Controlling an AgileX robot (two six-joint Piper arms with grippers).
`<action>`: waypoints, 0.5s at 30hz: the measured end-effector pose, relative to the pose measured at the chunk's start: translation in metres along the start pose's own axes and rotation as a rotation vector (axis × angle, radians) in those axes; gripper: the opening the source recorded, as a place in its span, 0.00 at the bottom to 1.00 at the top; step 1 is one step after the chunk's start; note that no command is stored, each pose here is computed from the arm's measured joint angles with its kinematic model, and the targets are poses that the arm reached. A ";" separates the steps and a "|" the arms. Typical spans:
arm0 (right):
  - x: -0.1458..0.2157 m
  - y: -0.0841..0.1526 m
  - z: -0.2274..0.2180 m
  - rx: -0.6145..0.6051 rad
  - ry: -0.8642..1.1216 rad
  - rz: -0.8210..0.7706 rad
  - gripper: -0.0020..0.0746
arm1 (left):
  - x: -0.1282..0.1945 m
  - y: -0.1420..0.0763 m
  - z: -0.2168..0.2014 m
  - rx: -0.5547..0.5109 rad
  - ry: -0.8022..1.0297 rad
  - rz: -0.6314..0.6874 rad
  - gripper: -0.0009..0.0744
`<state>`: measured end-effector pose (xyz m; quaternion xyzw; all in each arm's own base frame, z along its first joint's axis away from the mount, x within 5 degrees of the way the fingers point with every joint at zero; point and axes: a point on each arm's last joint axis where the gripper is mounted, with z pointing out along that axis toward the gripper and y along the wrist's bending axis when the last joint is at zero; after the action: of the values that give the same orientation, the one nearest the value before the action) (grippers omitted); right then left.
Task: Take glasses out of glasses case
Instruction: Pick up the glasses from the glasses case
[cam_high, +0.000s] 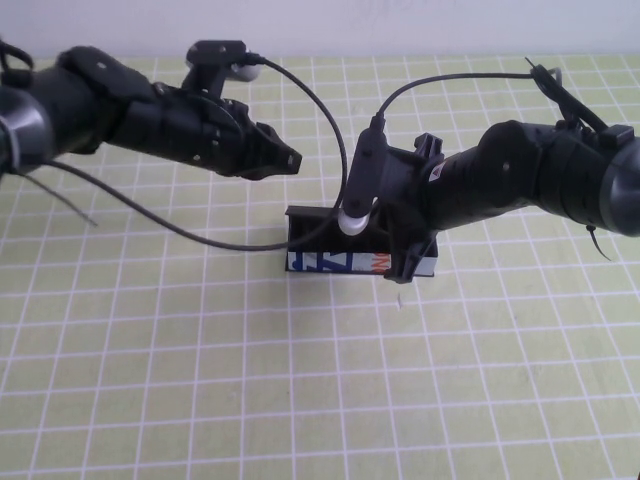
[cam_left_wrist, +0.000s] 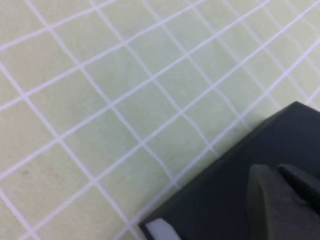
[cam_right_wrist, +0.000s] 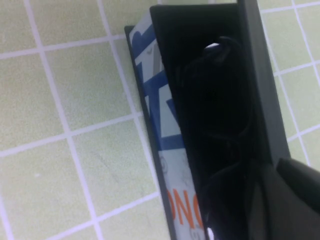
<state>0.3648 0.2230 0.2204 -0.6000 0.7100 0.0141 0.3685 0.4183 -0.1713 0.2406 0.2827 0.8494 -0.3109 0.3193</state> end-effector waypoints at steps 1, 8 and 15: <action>0.000 0.000 0.000 0.000 -0.001 0.002 0.03 | 0.001 -0.006 -0.006 0.013 -0.015 0.010 0.01; 0.000 0.000 0.000 -0.001 -0.002 0.005 0.02 | 0.052 -0.039 -0.026 0.128 -0.121 0.234 0.01; 0.000 0.000 0.000 -0.001 -0.002 0.005 0.02 | 0.102 -0.037 -0.007 0.203 -0.126 0.311 0.01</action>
<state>0.3648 0.2231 0.2205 -0.5983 0.7111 0.0158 0.3689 0.3262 -0.1616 0.1841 0.4211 0.7383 -0.3590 0.3857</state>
